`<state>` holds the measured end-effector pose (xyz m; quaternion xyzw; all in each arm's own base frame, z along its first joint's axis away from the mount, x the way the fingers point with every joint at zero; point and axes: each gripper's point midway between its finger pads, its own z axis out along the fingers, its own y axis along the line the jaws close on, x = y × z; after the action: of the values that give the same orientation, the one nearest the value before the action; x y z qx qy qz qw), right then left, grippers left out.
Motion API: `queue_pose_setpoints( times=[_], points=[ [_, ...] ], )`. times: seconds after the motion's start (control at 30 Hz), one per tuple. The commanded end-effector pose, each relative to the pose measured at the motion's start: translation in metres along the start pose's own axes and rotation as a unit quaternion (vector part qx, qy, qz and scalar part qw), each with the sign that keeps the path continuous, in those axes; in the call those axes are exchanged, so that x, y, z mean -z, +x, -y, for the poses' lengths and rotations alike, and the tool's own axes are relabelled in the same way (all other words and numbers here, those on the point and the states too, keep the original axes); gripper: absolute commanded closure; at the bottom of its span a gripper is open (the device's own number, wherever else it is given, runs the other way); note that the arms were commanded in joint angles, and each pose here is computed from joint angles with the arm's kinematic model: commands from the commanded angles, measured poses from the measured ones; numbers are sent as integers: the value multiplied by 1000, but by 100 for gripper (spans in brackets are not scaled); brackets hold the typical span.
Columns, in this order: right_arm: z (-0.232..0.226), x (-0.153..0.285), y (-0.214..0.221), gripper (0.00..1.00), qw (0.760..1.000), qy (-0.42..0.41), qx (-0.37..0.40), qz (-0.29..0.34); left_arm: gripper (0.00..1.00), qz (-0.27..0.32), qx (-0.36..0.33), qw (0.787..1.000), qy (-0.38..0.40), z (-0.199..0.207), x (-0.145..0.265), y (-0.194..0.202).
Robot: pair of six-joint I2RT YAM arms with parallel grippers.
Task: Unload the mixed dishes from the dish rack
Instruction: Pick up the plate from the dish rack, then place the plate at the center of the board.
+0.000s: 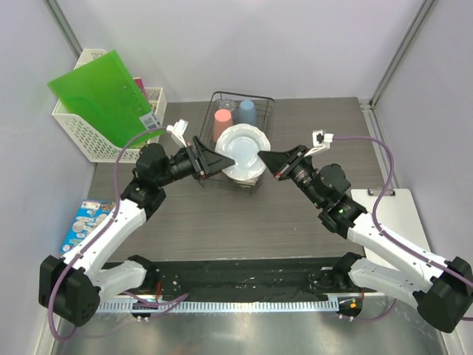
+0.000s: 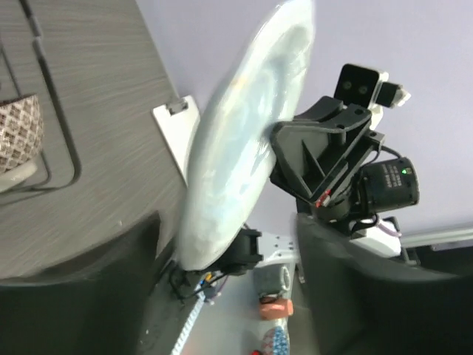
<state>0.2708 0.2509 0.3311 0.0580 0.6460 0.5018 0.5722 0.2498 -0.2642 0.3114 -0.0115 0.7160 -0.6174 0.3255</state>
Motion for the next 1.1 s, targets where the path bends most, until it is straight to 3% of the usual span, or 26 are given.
queue_pose_setpoints(
  times=[0.0,0.07,0.2,0.3,0.37,0.47,0.7,0.8,0.87,1.07],
  points=[
    [4,2,4,99,999,9,30,-18,1,28,-43,998,-31,10,3,-21],
    [10,3,-2,99,999,34,39,-14,0,53,-66,994,-68,2,9,-34],
    [22,8,-20,99,994,84,64,6,0,108,-49,978,-172,-23,32,-59],
    [48,16,-50,99,981,172,79,43,0,176,-54,951,-246,-39,59,-81],
    [76,25,-75,99,962,250,81,71,0,217,-52,920,-321,-59,85,-88],
    [111,35,-106,99,943,309,51,112,0,230,-56,895,-379,-77,110,-83],
    [214,39,-144,99,899,394,-102,163,0,175,-70,899,-396,-87,126,-49],
    [261,30,-145,99,881,431,-119,154,0,152,-79,901,-398,-90,134,-34],
    [273,16,-149,99,882,437,-108,141,0,139,-86,900,-403,-95,138,-26],
    [348,-3,-149,99,854,503,-81,107,0,137,-95,894,-415,-102,155,-13]
  ],
)
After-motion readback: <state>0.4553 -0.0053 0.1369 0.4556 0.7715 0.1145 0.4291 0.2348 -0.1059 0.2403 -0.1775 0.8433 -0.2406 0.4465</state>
